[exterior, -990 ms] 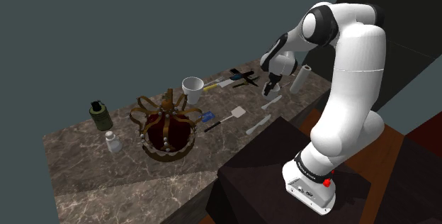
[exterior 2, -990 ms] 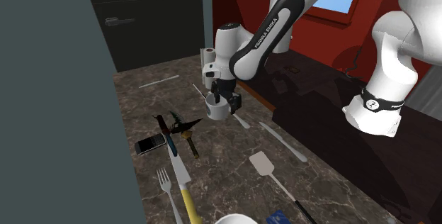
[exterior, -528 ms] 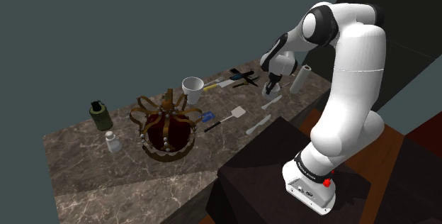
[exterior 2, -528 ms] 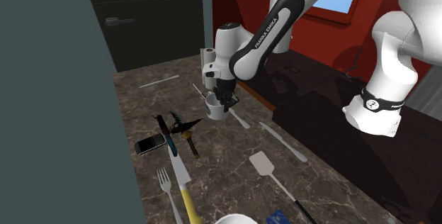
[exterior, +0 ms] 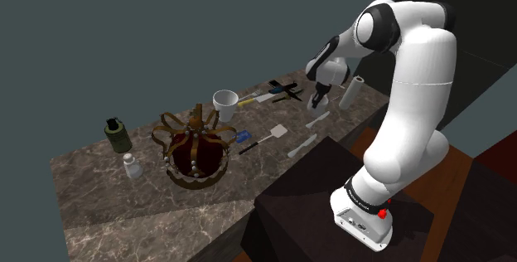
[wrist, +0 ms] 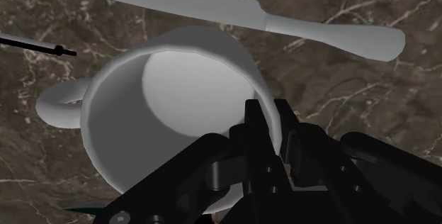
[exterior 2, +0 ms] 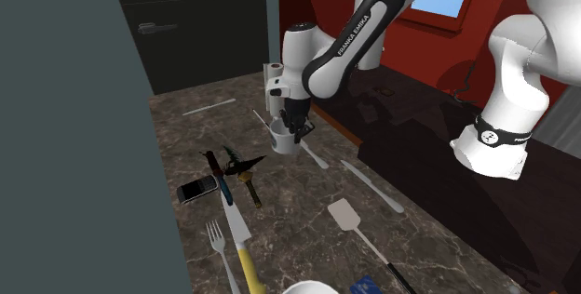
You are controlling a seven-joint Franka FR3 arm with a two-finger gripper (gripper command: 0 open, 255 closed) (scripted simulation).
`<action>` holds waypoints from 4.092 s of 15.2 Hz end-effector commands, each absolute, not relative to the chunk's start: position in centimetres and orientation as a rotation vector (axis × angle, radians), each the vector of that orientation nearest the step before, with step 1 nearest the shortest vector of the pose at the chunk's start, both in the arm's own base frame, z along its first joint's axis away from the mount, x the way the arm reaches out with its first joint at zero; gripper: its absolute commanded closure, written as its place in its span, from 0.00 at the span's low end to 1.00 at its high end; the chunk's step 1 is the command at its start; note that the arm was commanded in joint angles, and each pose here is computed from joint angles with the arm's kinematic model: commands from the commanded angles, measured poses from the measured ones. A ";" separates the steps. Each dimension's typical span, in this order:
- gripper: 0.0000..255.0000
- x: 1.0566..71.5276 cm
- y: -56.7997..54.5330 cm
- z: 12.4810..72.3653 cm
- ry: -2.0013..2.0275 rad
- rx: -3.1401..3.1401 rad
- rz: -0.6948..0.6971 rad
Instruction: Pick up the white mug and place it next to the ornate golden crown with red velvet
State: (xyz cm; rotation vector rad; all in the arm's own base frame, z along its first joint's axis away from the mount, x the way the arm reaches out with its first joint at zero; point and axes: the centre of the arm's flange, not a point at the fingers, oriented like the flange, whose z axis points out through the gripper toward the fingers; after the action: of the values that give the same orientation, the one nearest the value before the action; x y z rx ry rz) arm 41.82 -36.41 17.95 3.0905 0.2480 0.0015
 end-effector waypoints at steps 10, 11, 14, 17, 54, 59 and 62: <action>1.00 41.8 -36.4 23.7 0.248 3.091 0.002; 1.00 41.8 -36.4 24.2 0.248 3.091 0.002; 1.00 41.8 -36.4 25.8 0.248 3.091 0.002; 1.00 41.8 -36.4 27.4 0.248 3.091 0.002; 1.00 41.8 -36.4 46.9 0.248 3.091 0.002; 1.00 41.8 -36.4 49.6 0.248 3.091 0.002; 1.00 41.8 -36.4 51.2 0.248 3.091 0.002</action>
State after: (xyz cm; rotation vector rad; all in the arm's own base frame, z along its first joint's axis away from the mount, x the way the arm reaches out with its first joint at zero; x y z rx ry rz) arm 41.84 -36.43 50.63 3.0905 0.2479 0.0017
